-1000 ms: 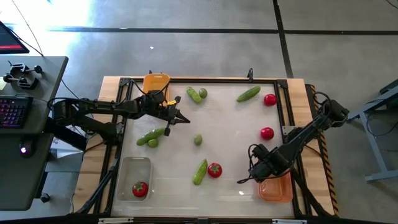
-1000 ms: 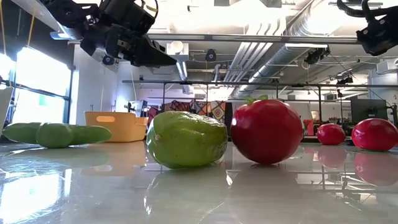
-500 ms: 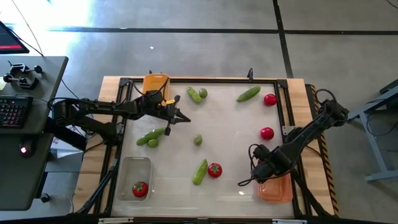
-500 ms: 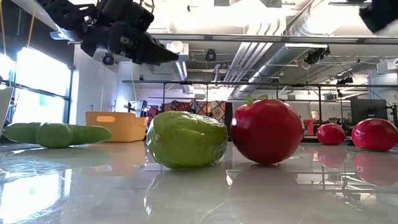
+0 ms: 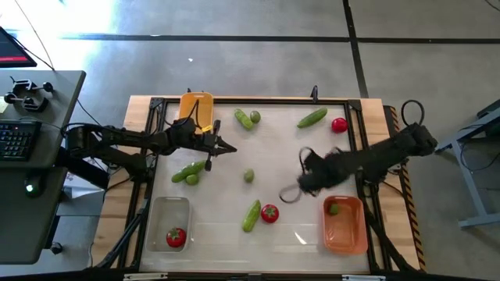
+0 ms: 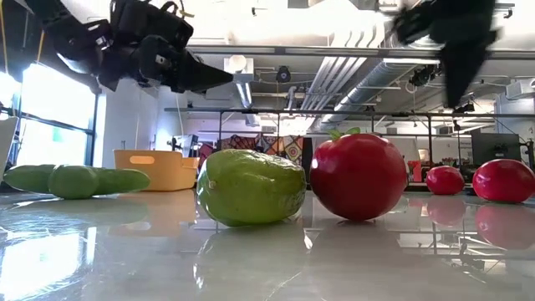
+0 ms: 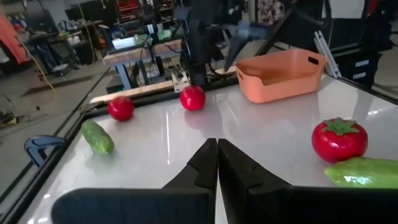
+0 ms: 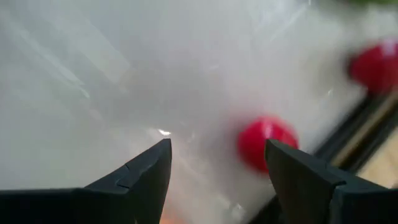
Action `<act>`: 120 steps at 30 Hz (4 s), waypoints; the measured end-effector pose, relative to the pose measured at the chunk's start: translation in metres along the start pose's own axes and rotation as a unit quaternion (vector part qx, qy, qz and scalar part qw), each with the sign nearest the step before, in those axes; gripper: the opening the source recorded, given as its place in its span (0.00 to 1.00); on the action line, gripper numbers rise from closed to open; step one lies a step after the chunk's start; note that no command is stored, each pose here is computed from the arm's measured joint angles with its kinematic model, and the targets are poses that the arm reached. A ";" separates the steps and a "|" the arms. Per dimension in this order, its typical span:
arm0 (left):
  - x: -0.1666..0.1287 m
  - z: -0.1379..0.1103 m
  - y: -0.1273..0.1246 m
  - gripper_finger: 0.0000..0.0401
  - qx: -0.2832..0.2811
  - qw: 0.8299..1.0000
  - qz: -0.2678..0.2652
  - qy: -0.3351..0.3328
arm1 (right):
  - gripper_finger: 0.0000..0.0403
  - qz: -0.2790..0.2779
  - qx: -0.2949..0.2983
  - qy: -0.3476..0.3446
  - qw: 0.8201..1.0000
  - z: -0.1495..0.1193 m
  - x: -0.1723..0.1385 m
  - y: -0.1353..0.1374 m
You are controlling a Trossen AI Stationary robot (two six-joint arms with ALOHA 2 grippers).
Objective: Sort produce into baskets
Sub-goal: Put the green cucumber into the yellow bin
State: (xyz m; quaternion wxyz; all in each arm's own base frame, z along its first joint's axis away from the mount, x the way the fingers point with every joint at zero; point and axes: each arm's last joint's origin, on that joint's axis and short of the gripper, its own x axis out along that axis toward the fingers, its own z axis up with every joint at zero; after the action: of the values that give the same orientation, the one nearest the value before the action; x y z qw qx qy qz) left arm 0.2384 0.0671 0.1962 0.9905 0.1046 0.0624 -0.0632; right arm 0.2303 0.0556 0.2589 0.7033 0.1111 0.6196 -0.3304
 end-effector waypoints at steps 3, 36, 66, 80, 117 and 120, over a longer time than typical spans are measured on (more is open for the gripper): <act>-0.004 -0.005 -0.002 0.00 -0.009 1.000 0.006 -0.008 | 0.61 0.023 -0.051 -0.021 0.998 0.031 0.020 -0.014; -0.012 -0.019 -0.004 0.00 0.012 0.999 0.051 0.011 | 0.61 -0.071 -0.353 0.040 0.932 0.138 0.161 -0.127; -0.011 -0.018 -0.002 0.00 0.004 0.998 0.068 0.014 | 0.31 0.007 -0.304 0.068 0.950 0.143 0.192 -0.151; -0.012 -0.018 0.000 0.03 -0.072 0.991 0.112 0.017 | 0.30 0.220 -0.190 -0.153 0.945 0.184 0.123 -0.131; 0.014 0.015 -0.017 0.62 -0.115 0.986 0.123 0.007 | 0.30 0.532 0.016 -0.527 0.662 0.188 0.069 -0.039; 0.017 0.019 -0.018 0.62 -0.115 0.985 0.126 0.010 | 0.30 0.532 0.017 -0.528 0.662 0.187 0.068 -0.038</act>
State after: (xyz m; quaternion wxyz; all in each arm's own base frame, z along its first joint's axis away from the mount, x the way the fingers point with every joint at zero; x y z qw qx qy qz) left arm 0.2545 0.0442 0.2086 0.9954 -0.0020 0.0651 0.0702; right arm 0.3579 -0.1013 0.2426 0.9664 0.2406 -0.0261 0.0868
